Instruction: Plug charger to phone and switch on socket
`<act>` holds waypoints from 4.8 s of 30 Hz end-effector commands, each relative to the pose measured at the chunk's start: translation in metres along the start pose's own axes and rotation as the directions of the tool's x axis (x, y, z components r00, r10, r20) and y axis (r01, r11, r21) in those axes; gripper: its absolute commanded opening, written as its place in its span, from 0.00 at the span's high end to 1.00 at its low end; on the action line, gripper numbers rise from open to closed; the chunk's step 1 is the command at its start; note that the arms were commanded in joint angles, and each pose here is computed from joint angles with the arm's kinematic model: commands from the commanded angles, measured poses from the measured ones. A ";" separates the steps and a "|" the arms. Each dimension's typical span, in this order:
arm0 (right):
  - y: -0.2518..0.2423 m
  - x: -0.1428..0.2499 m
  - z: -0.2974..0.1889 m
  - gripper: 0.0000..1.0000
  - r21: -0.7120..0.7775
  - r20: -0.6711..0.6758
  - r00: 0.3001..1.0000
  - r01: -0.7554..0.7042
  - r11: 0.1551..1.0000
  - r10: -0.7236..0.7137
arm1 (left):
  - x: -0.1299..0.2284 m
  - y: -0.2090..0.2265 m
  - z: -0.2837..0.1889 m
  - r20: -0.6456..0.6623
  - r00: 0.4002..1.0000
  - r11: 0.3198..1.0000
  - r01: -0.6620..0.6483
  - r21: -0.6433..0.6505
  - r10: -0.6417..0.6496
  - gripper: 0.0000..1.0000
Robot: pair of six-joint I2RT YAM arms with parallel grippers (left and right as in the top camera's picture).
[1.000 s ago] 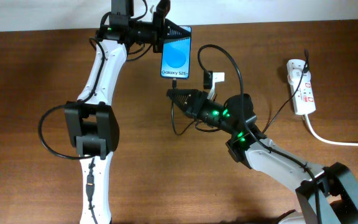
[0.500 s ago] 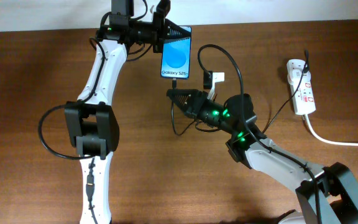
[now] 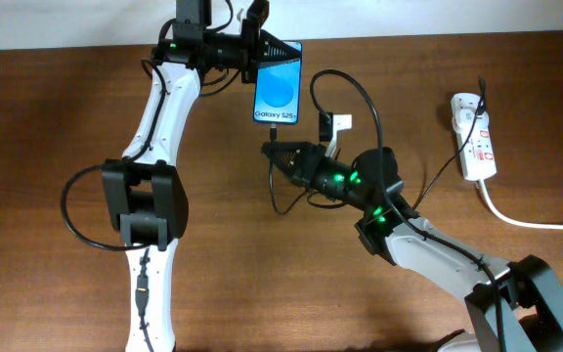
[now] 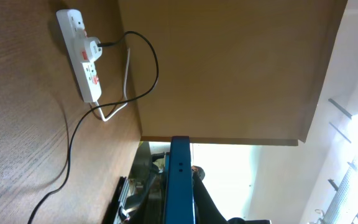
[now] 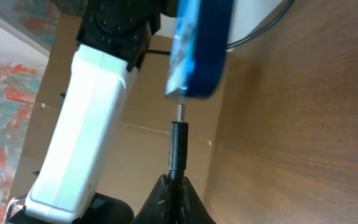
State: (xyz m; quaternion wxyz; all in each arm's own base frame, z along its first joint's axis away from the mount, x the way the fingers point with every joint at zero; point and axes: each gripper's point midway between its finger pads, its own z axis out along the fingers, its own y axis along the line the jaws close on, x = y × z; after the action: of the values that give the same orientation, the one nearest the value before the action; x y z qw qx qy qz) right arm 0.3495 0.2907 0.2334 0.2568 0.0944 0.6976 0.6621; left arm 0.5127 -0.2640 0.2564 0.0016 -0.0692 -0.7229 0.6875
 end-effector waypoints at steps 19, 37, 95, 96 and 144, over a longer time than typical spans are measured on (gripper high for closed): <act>-0.001 -0.014 -0.003 0.96 0.007 0.032 0.999 -0.002 1.000 0.002 | 0.006 -0.017 0.002 -0.024 0.999 1.000 -0.022 0.020 0.022 1.00; 0.001 -0.004 -0.002 0.96 -0.006 -0.025 1.000 0.016 1.000 -0.016 | -0.002 -0.011 0.002 0.022 1.000 1.000 -0.019 -0.019 0.019 1.00; 0.011 -0.025 -0.002 0.96 -0.025 0.086 0.995 0.056 0.998 -0.054 | 0.013 -0.020 0.013 -0.057 0.997 0.998 -0.054 0.037 0.056 1.00; 0.011 -0.026 -0.002 0.96 -0.024 0.092 0.994 0.055 0.998 -0.053 | 0.013 -0.021 0.014 -0.060 0.997 0.998 -0.054 0.037 0.057 1.00; -0.072 -0.113 -0.097 0.02 0.689 -0.246 0.916 0.395 0.607 -0.318 | 0.017 0.120 -0.021 0.070 0.993 0.986 -0.085 -0.142 0.096 1.00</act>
State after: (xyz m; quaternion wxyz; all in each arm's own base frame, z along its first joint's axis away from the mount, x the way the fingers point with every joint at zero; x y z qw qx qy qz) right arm 0.3976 0.1597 0.1669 0.2351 0.0601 0.9135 0.3265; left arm 0.5160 -0.2378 0.1527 -0.0309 -0.0458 -0.7566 0.6516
